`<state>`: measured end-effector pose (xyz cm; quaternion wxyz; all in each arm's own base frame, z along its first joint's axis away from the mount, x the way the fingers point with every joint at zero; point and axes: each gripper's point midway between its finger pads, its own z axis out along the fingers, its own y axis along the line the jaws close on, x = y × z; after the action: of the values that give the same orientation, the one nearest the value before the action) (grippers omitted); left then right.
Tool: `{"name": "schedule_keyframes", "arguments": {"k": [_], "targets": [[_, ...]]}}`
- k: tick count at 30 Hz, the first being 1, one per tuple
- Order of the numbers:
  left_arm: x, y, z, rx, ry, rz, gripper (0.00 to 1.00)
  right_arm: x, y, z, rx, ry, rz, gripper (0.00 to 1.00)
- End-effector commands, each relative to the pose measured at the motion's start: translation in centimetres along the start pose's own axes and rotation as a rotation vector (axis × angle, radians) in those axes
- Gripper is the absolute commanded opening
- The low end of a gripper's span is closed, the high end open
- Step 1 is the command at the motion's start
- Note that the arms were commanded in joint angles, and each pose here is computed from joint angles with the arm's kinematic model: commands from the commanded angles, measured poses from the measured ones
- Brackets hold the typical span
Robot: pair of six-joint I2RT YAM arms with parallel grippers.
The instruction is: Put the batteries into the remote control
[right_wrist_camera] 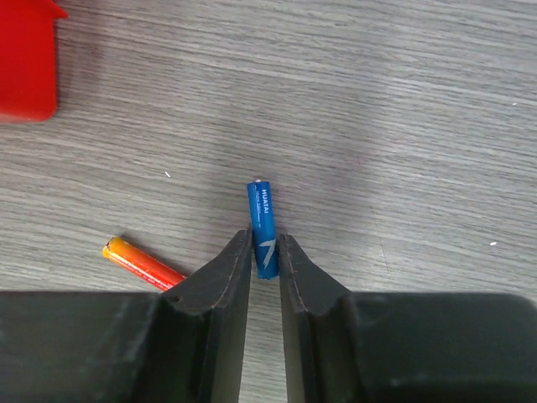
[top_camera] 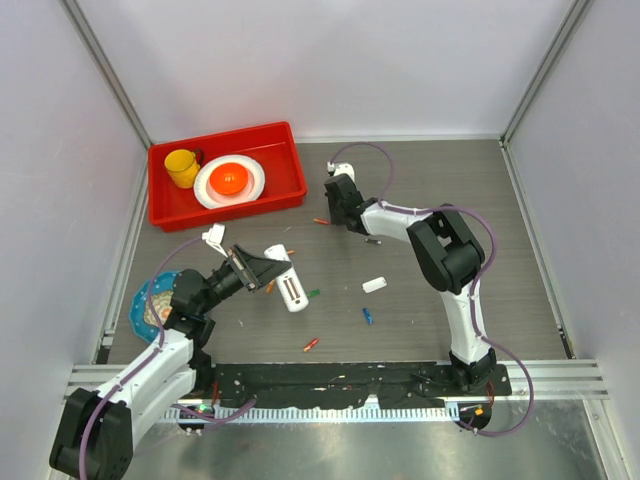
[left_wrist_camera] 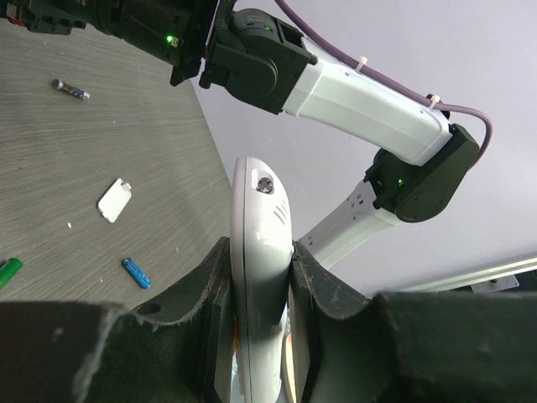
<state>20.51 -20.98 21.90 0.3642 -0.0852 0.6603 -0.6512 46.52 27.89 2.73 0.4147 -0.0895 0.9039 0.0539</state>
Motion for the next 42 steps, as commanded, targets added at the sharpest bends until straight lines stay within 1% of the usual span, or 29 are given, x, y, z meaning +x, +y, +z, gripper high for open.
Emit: {"name": "schedule_keyframes", "arguments": {"k": [1,6,9,11,13,16,17,18,19,20,21,22,23,24,25,26,27,28,29,30,31,33,34,38,42], "targets": [[-0.3,-1.1,-0.2,0.041,-0.014,0.02,0.0,0.6,-0.9,0.1,0.071,0.022,-0.052,0.23],[-0.2,-1.2,-0.3,0.045,-0.014,0.021,0.0,1.1,-1.2,0.0,0.082,0.036,-0.052,0.18],[-0.2,-1.1,-0.3,0.044,-0.013,0.018,0.0,1.0,-1.2,-0.2,0.081,0.035,-0.044,0.1],[-0.1,-1.1,-0.4,0.043,-0.012,0.019,0.0,0.2,-1.4,-0.9,0.093,0.014,-0.029,0.01],[-0.3,-1.1,-0.4,0.043,-0.018,0.021,0.0,-1.2,-1.3,-2.0,0.086,-0.022,0.002,0.01],[-0.4,-1.2,-0.3,0.044,-0.023,0.026,0.0,-3.6,-0.4,-4.9,0.001,-0.079,0.027,0.01],[-0.5,-1.4,-0.2,0.046,-0.024,0.029,0.0,-3.0,1.2,-5.8,-0.1,-0.053,0.01,0.01],[-0.5,-1.4,-0.1,0.046,-0.023,0.034,0.0,-4.2,2.0,-7.6,-0.165,-0.079,-0.004,0.01],[-0.5,-1.5,-0.1,0.047,-0.02,0.037,0.0,-4.1,2.5,-8.5,-0.211,-0.077,-0.039,0.01],[-0.6,-1.7,-0.1,0.051,-0.021,0.043,0.0,-2.4,3.0,-9.4,-0.25,-0.057,-0.128,0.01],[-0.7,-1.8,-0.1,0.052,-0.021,0.045,0.0,-3.3,3.4,-11.5,-0.284,-0.104,-0.183,0.01],[-0.7,-1.9,-0.1,0.055,-0.022,0.049,0.0,-3.3,3.9,-12.5,-0.296,-0.148,-0.237,0.01],[-0.7,-2.1,-0.1,0.061,-0.023,0.052,0.0,-0.3,3.8,-12.9,-0.305,-0.141,-0.363,0.01],[-0.7,-2.0,-0.1,0.06,-0.025,0.053,0.0,0.5,3.8,-13.4,-0.317,-0.162,-0.41,0.01],[-0.7,-2.1,-0.1,0.063,-0.023,0.053,0.0,-0.2,3.8,-14.7,-0.339,-0.23,-0.447,0.01],[-0.6,-2.3,-0.2,0.071,-0.024,0.059,0.0,2.9,2.9,-14.5,-0.353,-0.2,-0.561,0.01],[-0.5,-2.3,-0.1,0.073,-0.019,0.057,0.0,4.1,3.4,-15.2,-0.426,-0.208,-0.621,0.01],[-0.4,-2.5,-0.1,0.08,-0.014,0.06,0.0,5.8,2.7,-15.7,-0.448,-0.214,-0.7,0.01],[-0.3,-2.6,-0.1,0.086,-0.012,0.062,0.0,6.4,2.6,-16.2,-0.47,-0.227,-0.757,0.01],[-0.1,-2.8,-0.1,0.092,-0.006,0.063,0.0,6.9,2.4,-16.5,-0.489,-0.248,-0.868,0.01],[-0.1,-2.8,-0.1,0.095,-0.005,0.065,0.0,7.7,1.9,-16.8,-0.492,-0.24,-0.903,0.01],[0.1,-3.1,-0.1,0.104,0.0,0.068,0.0,7.4,1.1,-16.6,-0.46,-0.239,-0.936,0.01],[0.2,-3.1,-0.1,0.106,0.001,0.071,0.0,7.5,0.8,-16.5,-0.454,-0.215,-0.943,0.01],[0.4,-3.1,-0.3,0.114,-0.002,0.075,0.0,9.1,0.6,-15.8,-0.517,-0.127,-0.988,0.01],[0.5,-2.9,-0.5,0.114,-0.006,0.068,0.0,9.4,1.5,-15.3,-0.576,-0.122,-0.987,0.01]]}}
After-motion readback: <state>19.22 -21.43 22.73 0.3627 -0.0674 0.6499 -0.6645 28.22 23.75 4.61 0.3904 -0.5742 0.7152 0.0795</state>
